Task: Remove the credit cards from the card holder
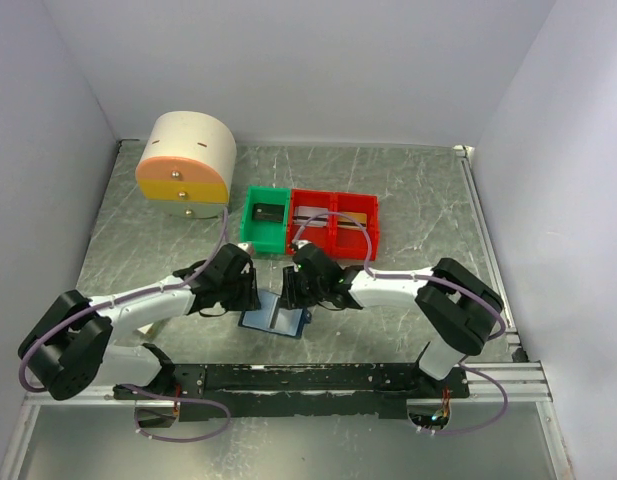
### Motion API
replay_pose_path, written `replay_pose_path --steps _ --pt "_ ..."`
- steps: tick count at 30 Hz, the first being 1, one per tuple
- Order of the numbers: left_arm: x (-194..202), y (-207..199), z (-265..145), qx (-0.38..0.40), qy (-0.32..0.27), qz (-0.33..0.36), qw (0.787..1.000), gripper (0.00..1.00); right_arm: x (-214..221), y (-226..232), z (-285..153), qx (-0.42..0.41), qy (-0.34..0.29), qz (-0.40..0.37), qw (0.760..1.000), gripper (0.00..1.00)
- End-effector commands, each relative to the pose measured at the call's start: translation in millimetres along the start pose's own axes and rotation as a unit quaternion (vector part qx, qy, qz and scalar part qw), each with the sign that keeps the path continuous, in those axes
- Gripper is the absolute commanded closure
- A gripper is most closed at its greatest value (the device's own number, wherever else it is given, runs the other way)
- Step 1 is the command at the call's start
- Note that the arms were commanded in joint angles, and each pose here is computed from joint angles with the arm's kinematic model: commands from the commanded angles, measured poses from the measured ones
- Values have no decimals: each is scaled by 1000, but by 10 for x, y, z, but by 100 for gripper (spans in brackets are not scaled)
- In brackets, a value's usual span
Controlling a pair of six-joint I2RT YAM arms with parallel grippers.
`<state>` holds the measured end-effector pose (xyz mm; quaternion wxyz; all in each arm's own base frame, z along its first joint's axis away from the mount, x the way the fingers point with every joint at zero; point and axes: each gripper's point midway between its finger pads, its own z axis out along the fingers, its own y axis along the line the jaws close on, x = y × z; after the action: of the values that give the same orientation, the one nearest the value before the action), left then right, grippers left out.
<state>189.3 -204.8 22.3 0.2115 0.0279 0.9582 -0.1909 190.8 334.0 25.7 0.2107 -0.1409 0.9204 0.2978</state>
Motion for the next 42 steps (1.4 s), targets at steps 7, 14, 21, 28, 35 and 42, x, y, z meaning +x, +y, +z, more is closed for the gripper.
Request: replay_pose_path --steps 7,14,21,28,35,42 --pt "-108 -288 -108 67 -9 3 998 89 299 -384 42 56 49 -4 997 68" --pt "-131 -274 -167 60 -16 18 998 93 250 -396 36 57 41 2 998 68" --pt "-32 13 -136 -62 -26 7 998 93 150 -305 -19 43 20 9 999 67" --pt "119 146 -213 -55 -54 -78 994 93 -157 147 -263 -44 -42 22 998 60" --pt "146 125 -324 -46 -72 -89 992 76 -69 372 -163 -45 -33 15 998 60" --pt "-102 168 -668 -63 -123 -73 988 43 90 -46 62 60 -18 41 997 71"
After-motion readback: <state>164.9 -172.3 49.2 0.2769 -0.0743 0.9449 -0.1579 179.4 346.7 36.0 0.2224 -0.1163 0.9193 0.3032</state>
